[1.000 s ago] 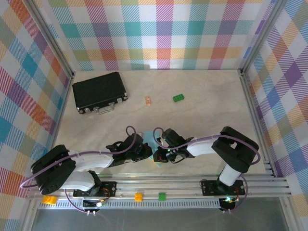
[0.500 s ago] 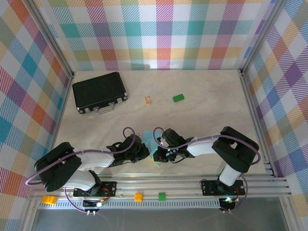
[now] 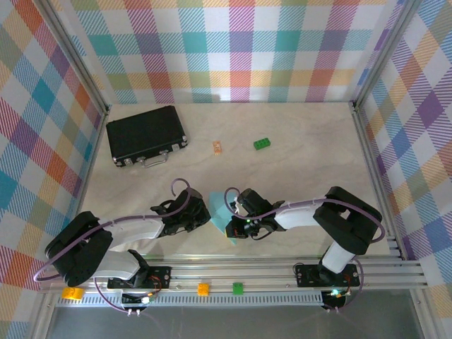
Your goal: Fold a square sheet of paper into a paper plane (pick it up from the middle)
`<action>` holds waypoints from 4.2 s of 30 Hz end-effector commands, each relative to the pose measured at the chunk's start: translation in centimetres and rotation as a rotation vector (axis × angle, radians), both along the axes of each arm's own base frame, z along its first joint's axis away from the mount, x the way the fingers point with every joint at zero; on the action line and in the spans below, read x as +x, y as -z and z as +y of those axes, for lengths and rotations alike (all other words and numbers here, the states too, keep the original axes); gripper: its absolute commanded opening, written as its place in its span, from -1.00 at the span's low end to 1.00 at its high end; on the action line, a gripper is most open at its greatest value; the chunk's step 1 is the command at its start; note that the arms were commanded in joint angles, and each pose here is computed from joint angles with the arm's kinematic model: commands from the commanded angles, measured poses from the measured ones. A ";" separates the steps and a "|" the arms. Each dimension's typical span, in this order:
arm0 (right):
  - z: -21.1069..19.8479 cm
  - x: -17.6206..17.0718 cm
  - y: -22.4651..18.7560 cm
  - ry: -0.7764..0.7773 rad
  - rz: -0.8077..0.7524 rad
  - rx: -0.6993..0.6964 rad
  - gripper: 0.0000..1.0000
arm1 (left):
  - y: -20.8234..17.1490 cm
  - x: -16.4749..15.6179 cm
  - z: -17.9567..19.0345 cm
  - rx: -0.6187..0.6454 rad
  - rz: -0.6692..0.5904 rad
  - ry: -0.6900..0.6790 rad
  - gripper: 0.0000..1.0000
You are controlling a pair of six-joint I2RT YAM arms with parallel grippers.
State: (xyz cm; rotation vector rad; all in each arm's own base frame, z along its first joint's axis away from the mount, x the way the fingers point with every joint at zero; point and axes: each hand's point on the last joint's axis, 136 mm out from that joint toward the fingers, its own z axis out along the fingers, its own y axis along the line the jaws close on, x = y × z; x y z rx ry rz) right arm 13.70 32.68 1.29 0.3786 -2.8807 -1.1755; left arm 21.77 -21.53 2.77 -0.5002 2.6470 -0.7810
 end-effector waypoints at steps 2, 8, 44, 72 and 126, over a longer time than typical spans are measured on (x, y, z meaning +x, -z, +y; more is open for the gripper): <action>-4.1 -1.8 3.5 0.000 0.065 -0.202 -0.93 | -3.1 0.2 -0.7 -0.041 -0.079 0.054 -1.00; -4.1 -1.6 3.6 0.020 0.063 -0.209 -0.93 | -4.9 -0.7 -2.5 -0.149 -0.154 0.129 -1.00; -3.7 -1.8 3.1 -0.075 0.035 -0.186 -0.94 | -4.3 0.5 0.0 -0.121 -0.116 0.086 -1.00; 2.5 0.8 -4.8 -0.037 0.045 0.069 -0.85 | 4.2 -3.6 -0.8 0.095 0.067 0.211 -1.00; -0.8 6.2 -4.1 0.034 -0.170 0.045 0.05 | -3.7 -1.1 -0.3 -0.192 -0.006 0.193 -0.15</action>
